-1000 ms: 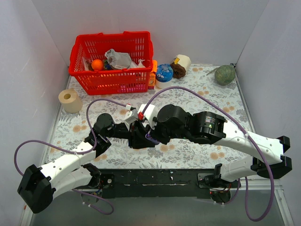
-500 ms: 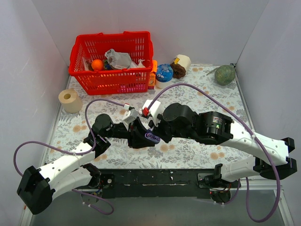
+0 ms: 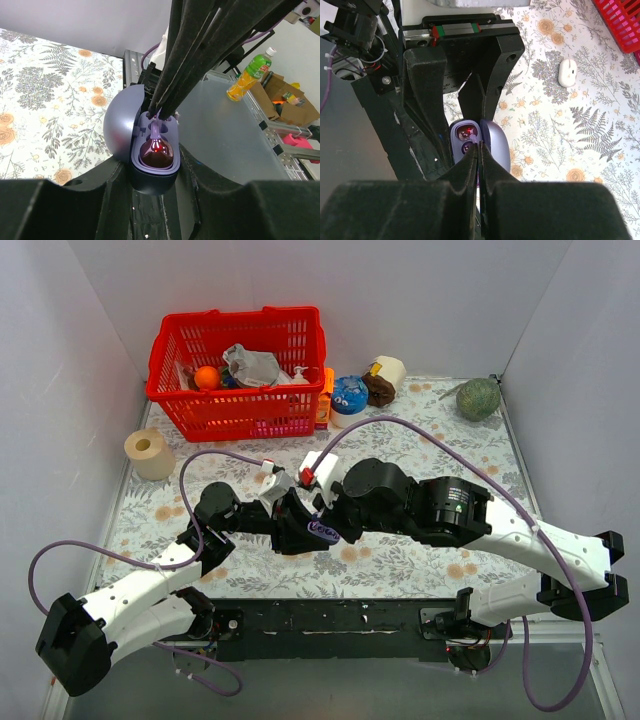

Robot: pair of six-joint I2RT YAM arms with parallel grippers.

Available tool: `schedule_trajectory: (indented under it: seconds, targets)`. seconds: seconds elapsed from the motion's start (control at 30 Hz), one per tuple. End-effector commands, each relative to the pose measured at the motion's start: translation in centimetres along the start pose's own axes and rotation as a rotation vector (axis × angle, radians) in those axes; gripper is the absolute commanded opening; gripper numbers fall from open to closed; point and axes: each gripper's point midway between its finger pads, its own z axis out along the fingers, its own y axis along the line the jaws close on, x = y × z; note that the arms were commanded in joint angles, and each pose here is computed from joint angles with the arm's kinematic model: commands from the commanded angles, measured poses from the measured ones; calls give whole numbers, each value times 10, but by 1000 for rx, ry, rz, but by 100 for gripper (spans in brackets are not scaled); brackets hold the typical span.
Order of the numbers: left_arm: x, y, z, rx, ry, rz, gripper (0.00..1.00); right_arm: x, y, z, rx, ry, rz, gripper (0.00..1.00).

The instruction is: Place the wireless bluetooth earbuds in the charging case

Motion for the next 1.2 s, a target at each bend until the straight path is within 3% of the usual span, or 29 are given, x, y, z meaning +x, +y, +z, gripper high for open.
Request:
schedule_trajectory:
  seconds: [0.0,0.9,0.93,1.03,1.17]
  targets:
    - [-18,-8,1,11,-39,56,0,-7,6,6,-23,-26,0,5]
    - [-20,-6,1,3,-47,58,0,4,22,21,-93,32,1,1]
    - [-20,-6,1,1,-47,59,0,1,20,20,-86,21,5,2]
    - [-19,-4,1,-8,-45,62,0,-23,10,1,-38,-80,40,27]
    - [-16,-3,-1,-21,-41,58,0,-55,-9,-33,40,-233,95,36]
